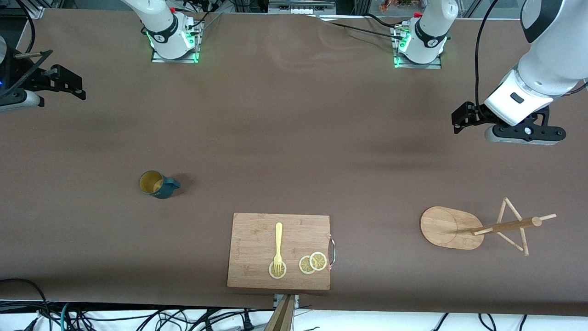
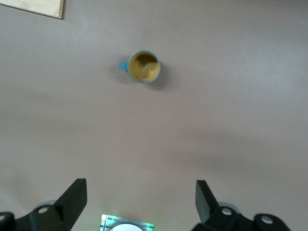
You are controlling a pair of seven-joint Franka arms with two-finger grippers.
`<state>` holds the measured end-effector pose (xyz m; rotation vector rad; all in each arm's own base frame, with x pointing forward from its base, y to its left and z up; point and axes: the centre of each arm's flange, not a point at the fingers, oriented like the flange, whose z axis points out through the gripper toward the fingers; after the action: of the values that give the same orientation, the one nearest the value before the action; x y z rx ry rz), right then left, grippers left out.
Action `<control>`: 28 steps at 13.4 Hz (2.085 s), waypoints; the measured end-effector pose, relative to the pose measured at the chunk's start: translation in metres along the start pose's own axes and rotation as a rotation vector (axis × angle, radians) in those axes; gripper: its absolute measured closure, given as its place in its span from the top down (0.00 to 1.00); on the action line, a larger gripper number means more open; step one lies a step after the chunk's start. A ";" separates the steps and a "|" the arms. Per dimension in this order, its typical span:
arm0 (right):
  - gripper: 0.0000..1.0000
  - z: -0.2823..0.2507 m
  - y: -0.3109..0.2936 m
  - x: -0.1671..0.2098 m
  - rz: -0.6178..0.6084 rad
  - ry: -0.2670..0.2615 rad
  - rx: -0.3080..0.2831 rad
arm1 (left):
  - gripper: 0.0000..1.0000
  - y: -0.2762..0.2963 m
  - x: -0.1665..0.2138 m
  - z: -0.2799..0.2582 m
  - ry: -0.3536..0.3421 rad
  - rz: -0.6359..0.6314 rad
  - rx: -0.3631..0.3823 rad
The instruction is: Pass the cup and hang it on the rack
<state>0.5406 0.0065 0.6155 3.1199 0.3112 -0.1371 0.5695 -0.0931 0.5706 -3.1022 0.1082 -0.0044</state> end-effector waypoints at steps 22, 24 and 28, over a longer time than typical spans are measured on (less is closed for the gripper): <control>1.00 0.042 0.004 0.020 0.003 -0.035 -0.006 | 1.00 0.000 0.000 0.000 0.000 0.001 0.000; 1.00 0.094 0.008 0.035 0.006 -0.012 -0.012 | 1.00 0.001 0.000 0.000 0.000 0.001 0.000; 1.00 0.227 0.014 0.054 0.011 0.011 -0.024 | 1.00 0.001 0.000 0.000 0.001 0.001 0.000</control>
<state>0.5765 0.0005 0.3850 3.0993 0.2940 -0.1154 0.5695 -0.0938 0.5710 -3.1024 0.1101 -0.0057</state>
